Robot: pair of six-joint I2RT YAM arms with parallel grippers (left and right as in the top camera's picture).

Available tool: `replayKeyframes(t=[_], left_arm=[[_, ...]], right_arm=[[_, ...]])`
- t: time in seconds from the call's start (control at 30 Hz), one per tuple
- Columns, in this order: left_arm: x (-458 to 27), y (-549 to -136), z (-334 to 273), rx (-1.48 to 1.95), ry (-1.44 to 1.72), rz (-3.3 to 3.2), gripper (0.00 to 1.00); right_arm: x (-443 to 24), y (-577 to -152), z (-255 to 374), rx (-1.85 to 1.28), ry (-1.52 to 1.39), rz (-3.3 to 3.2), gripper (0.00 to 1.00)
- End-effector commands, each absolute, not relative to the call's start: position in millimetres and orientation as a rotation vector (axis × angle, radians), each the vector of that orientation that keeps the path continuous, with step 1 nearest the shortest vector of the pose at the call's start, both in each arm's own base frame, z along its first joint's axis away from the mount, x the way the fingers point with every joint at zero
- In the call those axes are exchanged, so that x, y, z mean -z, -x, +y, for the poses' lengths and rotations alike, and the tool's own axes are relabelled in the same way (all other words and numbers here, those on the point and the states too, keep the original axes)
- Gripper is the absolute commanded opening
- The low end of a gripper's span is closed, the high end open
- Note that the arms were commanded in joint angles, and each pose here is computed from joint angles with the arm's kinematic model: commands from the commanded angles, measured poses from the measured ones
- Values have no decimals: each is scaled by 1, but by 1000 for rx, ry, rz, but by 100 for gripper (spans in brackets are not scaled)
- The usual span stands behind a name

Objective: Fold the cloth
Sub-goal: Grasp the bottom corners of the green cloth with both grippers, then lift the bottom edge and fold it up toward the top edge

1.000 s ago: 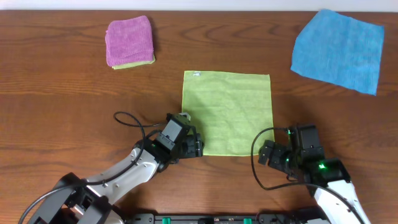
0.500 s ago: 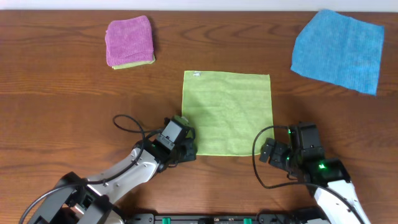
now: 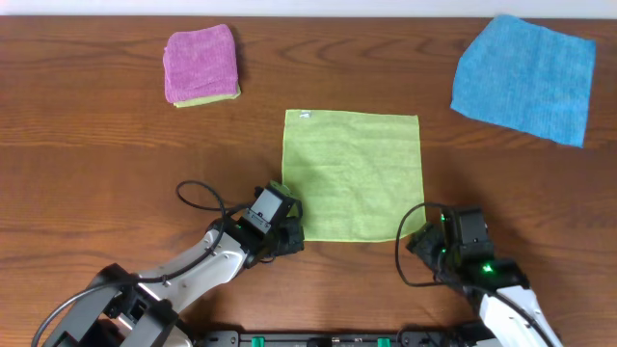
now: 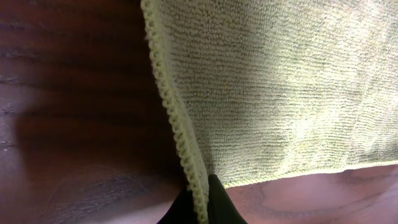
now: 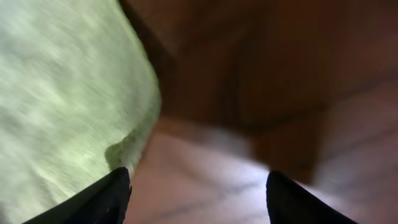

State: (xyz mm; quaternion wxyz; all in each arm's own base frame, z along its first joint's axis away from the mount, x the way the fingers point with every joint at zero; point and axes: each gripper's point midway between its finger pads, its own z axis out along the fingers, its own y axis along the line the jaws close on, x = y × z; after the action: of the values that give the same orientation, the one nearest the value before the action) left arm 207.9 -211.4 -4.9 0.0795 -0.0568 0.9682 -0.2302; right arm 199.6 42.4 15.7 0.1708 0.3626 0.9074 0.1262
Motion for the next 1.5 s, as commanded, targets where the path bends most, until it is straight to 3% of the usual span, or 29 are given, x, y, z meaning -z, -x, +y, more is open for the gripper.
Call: replayKeyframes(t=[0.0, 0.27, 0.47, 0.53, 0.6, 0.67, 1.1, 1.47], left_arm=[[32, -184, -192, 574, 201, 3005, 6], [32, -184, -192, 573, 200, 3005, 6], [32, -184, -191, 570, 201, 3003, 8], [32, -184, -191, 570, 201, 3003, 8], [32, -184, -192, 570, 201, 3003, 6], [32, -184, -192, 570, 201, 3003, 6], [24, -186, -204, 665, 229, 3001, 6], [-8, -227, -224, 716, 226, 2889, 6]], right_arm=[[-25, -215, 48, -445, -1038, 2506, 70], [-37, -229, 68, -616, -971, 2476, 63], [-32, -225, 56, -519, -1002, 2476, 31], [-32, -226, 54, -503, -1006, 2471, 29], [-31, -226, 51, -486, -1009, 2464, 10], [-31, -226, 48, -460, -1015, 2458, 2], [-36, -233, 49, -463, -934, 2448, 2], [-46, -247, 56, -517, -842, 2409, 1]])
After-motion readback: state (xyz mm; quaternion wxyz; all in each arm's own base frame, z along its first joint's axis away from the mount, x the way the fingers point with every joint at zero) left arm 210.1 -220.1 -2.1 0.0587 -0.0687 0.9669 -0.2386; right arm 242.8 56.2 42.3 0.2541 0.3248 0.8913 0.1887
